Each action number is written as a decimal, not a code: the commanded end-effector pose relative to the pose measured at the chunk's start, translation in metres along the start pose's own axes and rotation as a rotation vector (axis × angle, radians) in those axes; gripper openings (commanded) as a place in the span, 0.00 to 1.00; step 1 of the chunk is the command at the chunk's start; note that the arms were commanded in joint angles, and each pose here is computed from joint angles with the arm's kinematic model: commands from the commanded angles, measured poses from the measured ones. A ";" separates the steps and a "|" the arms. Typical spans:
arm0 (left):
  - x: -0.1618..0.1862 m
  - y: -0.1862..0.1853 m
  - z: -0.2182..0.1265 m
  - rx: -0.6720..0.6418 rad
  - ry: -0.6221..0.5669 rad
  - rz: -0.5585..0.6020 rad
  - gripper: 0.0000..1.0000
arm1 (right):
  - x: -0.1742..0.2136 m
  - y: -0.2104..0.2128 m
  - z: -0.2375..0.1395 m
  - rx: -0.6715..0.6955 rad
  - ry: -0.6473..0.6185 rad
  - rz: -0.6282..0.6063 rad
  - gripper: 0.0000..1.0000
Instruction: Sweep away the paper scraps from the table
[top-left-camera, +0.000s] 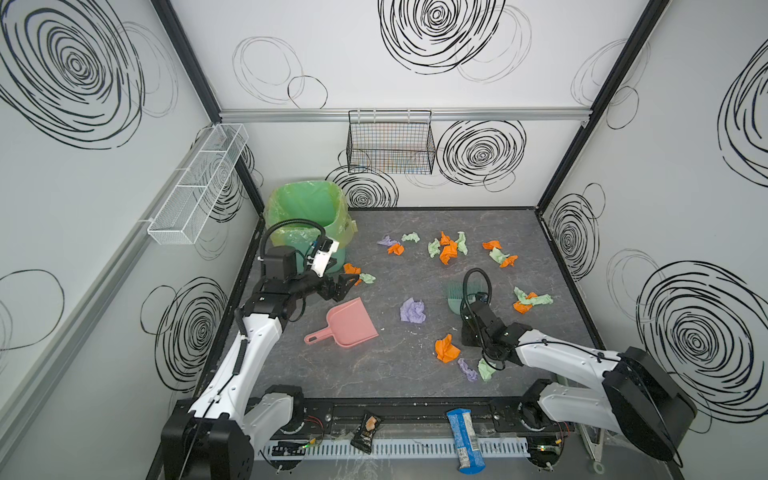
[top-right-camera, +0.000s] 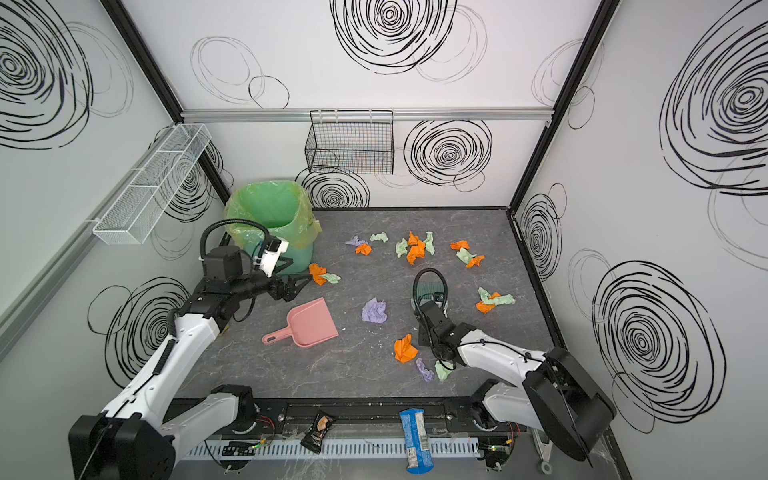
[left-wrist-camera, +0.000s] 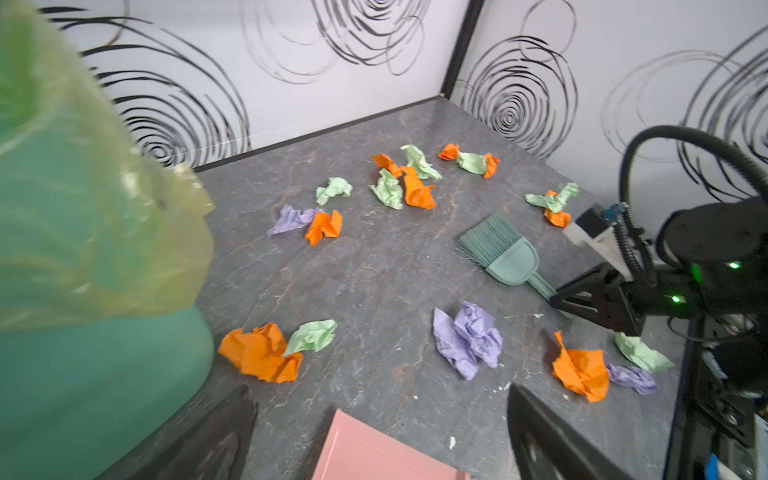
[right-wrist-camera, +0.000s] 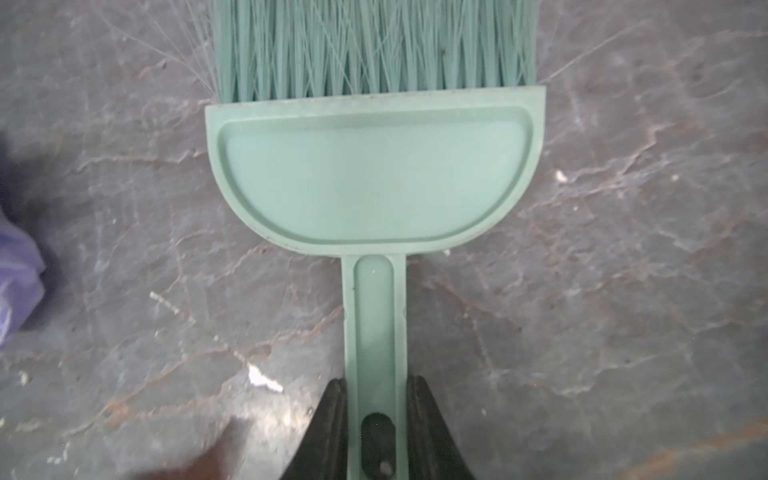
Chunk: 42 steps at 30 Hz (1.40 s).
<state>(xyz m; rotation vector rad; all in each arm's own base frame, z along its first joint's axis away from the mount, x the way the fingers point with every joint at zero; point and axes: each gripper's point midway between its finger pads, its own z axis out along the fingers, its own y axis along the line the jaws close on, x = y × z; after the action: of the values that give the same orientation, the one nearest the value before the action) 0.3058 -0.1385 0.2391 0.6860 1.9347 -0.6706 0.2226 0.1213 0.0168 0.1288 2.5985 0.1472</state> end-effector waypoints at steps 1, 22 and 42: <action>-0.007 -0.039 0.010 0.117 0.042 0.048 0.97 | 0.003 0.001 -0.016 0.036 0.027 -0.019 0.14; 0.016 -0.120 0.114 0.634 0.212 -0.317 0.93 | -0.066 0.097 -0.128 -0.093 -0.270 -0.123 0.15; 0.004 -0.125 0.148 0.723 0.245 -0.452 0.43 | -0.064 0.132 -0.140 -0.142 -0.342 -0.169 0.14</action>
<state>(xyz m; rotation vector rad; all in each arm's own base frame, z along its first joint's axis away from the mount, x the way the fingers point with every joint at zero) 0.3075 -0.3218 0.1837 0.7427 2.1440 -1.6127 0.2076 0.2347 0.1715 -0.1743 2.2974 0.2196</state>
